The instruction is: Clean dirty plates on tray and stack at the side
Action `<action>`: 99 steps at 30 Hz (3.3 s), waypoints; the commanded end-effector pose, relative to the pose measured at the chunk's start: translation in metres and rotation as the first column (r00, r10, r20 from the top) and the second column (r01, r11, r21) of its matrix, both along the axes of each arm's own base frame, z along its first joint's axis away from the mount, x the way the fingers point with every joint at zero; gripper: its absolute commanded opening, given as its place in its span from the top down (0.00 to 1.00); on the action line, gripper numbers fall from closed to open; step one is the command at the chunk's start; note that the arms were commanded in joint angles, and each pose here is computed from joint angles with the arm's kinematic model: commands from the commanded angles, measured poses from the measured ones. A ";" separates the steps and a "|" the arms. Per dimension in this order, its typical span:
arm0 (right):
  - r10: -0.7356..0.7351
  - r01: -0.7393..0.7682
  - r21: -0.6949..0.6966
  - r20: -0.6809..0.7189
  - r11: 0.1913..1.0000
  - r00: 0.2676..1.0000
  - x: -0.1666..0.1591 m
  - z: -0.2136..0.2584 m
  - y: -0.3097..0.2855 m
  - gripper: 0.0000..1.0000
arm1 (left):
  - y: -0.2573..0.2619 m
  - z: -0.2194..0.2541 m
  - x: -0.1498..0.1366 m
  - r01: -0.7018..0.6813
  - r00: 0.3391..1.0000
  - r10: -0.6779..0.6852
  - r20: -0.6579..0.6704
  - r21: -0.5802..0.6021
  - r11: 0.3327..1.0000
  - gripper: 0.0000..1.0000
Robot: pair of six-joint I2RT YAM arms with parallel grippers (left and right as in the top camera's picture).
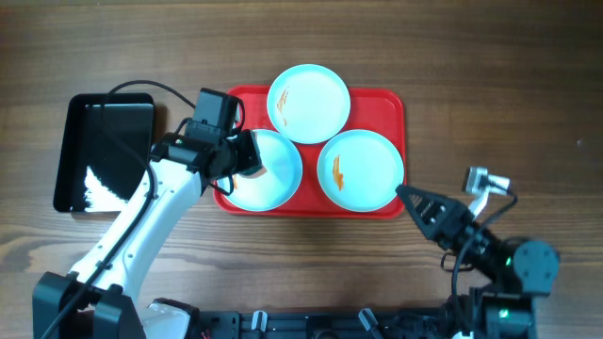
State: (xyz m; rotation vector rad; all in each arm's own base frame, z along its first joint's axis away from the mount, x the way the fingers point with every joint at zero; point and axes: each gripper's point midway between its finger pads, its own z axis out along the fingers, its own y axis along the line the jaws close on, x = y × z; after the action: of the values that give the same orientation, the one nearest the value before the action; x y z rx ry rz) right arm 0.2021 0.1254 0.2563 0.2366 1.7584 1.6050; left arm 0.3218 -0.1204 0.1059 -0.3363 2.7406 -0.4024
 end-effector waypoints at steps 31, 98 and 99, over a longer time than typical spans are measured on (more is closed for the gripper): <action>-0.012 -0.363 -0.751 -0.442 0.552 0.897 0.129 -0.119 0.120 0.01 | 0.025 -0.006 0.000 -0.068 0.997 0.069 -0.030 0.050 0.996 0.93; -0.221 -0.399 -0.772 -0.557 0.495 0.801 0.136 -0.256 0.156 0.88 | 0.016 -0.008 0.001 -0.045 0.999 0.046 -0.028 0.041 0.998 0.96; -0.221 -0.398 -0.772 -0.556 0.496 0.801 0.137 -0.256 0.156 0.93 | 0.014 -0.009 0.001 -0.038 0.999 0.040 -0.030 0.042 0.998 0.96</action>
State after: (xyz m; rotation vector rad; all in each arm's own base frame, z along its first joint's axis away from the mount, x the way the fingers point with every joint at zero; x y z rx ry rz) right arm 0.3390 0.2785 0.0068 0.1221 2.8983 0.4627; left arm 0.3211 -0.0985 0.1014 -0.4164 2.7517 -0.3278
